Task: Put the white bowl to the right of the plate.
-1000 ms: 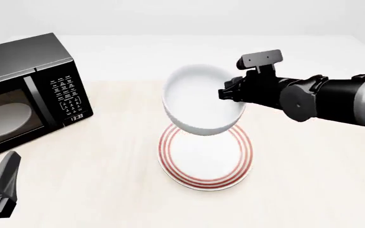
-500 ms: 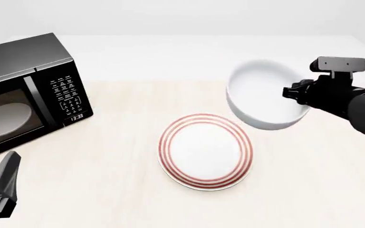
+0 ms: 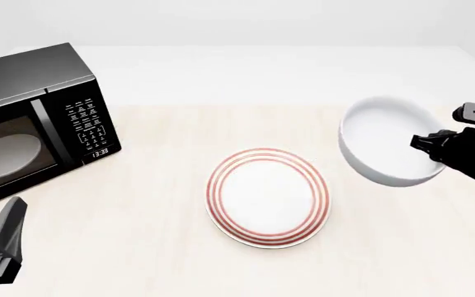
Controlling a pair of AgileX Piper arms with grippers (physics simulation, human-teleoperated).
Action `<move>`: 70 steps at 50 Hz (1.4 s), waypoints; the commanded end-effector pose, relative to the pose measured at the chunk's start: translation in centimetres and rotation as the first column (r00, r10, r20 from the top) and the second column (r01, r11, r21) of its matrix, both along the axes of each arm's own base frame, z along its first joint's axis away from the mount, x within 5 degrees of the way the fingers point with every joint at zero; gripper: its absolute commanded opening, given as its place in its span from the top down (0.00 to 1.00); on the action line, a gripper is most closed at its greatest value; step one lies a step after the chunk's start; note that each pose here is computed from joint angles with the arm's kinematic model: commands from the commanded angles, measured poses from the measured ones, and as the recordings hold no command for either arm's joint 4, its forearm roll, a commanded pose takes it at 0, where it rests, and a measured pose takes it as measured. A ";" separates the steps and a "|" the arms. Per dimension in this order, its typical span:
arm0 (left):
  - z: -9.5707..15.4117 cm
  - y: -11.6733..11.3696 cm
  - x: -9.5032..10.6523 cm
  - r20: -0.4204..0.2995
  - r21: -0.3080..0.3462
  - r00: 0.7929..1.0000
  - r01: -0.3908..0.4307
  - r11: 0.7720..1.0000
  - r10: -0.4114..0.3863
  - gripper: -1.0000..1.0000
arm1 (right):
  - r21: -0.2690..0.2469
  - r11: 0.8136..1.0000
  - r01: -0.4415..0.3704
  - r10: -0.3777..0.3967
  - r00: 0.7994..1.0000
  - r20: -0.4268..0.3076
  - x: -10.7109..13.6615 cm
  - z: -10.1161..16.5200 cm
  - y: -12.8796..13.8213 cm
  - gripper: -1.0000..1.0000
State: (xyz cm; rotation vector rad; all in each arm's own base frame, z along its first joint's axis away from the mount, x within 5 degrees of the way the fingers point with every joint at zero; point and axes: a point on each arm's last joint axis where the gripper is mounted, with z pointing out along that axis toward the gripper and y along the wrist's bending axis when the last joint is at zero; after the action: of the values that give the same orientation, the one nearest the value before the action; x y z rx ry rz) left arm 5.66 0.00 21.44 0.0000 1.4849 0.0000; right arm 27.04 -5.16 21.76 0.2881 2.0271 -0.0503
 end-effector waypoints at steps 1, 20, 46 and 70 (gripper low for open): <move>0.0 0.0 0.0 0.000 0.000 1.000 0.000 1.000 0.000 0.00 | 0.058 0.992 0.111 -0.111 0.994 0.005 -1.0 -1.4 -1.9 1.00; 0.0 0.0 0.0 0.000 0.000 1.000 0.000 1.000 0.000 0.00 | 0.100 0.974 0.203 -0.201 0.979 -0.027 -2.0 -4.6 -3.5 1.00; 0.0 0.0 0.0 0.000 0.000 1.000 0.000 1.000 0.000 0.00 | 0.129 0.957 0.261 -0.253 0.964 -0.078 -2.4 -8.7 -4.5 1.00; 0.0 0.0 0.0 0.000 0.000 1.000 0.000 1.000 0.000 0.00 | 0.135 0.957 0.258 -0.242 0.962 -0.124 -1.3 -11.7 -4.7 1.00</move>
State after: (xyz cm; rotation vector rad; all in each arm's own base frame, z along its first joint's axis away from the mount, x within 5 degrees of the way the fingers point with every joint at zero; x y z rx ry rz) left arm 5.66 0.00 21.44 0.0000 1.4849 0.0000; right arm 25.00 -9.99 11.82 0.6421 2.0576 -0.0815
